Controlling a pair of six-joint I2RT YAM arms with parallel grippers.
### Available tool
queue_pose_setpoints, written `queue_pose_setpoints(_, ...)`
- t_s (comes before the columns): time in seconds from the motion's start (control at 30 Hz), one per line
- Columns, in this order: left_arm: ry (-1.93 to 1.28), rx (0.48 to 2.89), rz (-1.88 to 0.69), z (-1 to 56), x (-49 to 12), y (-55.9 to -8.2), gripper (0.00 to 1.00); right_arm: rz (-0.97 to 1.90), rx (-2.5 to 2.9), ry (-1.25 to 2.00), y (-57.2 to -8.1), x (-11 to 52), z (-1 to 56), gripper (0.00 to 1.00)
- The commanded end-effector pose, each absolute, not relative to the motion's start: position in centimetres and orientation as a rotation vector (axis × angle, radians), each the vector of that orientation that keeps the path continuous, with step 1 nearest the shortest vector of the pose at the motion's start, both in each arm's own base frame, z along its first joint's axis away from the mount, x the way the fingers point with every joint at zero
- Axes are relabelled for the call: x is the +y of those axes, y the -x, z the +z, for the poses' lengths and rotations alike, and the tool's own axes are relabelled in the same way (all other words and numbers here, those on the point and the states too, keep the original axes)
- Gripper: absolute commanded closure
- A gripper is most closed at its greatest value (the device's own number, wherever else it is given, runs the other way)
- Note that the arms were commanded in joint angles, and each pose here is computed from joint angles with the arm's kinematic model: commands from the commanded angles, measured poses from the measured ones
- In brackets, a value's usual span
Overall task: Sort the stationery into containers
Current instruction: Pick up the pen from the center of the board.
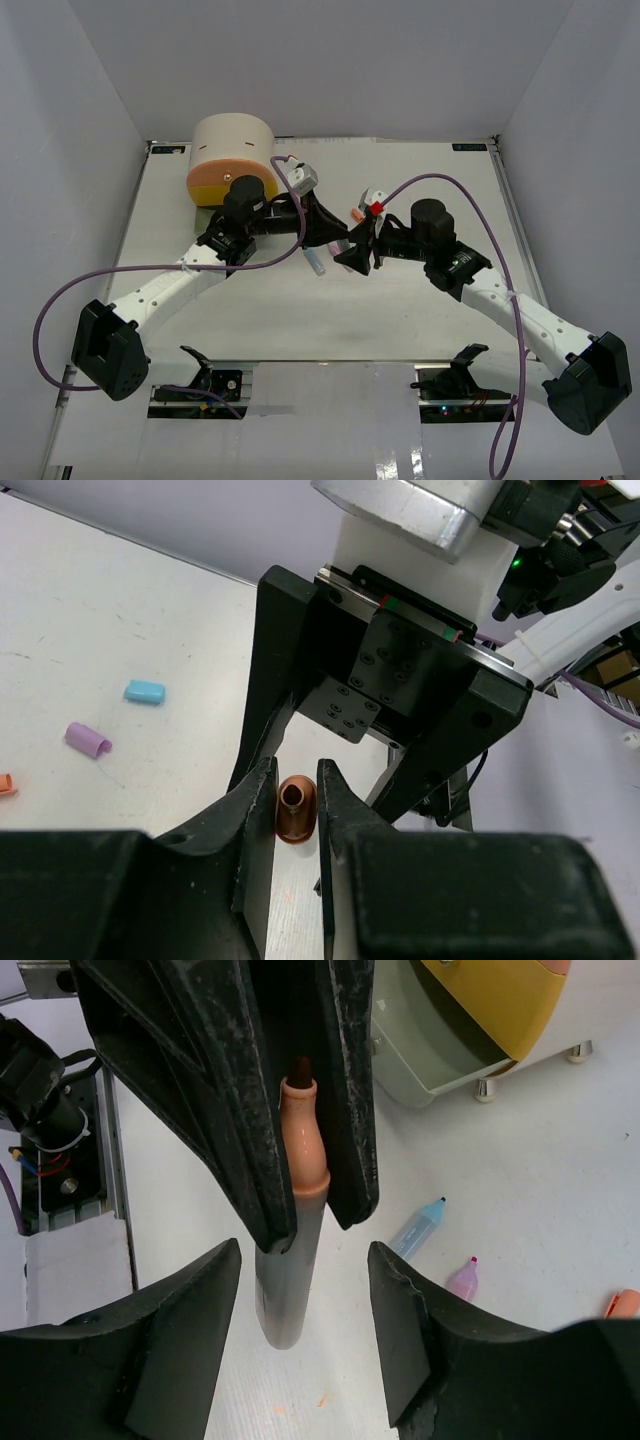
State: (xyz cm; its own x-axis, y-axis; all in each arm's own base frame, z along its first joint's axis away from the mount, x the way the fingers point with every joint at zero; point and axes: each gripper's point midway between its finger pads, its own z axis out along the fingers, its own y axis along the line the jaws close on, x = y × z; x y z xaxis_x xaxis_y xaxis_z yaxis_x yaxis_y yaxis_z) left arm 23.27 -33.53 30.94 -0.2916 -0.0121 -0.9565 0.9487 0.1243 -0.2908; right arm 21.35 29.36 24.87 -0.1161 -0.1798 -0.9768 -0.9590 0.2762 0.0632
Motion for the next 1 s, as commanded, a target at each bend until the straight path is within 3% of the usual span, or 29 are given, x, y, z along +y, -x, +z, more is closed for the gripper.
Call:
queue_pose_setpoints(0.0, -1.021, 1.395, -1.331, 32.2, -33.1, -22.1, 0.92, 0.982, 1.44, 1.101, -21.4, 29.7, 28.0, 0.4)
queue_pose_setpoints(0.63, -1.085, 1.322, -1.371, 32.4, -33.3, -21.1, 0.92, 1.046, 1.438, 1.13, -20.7, 30.2, 27.8, 0.57)
queue_pose_setpoints(0.87, -1.086, 1.305, -1.365, 32.3, -33.1, -20.9, 0.92, 1.049, 1.447, 1.13, -20.5, 29.9, 27.4, 0.72)
queue_pose_setpoints(0.97, -1.085, 1.309, -1.364, 32.0, -33.1, -20.9, 0.91, 1.048, 1.452, 1.125, -20.5, 29.7, 27.2, 0.88)
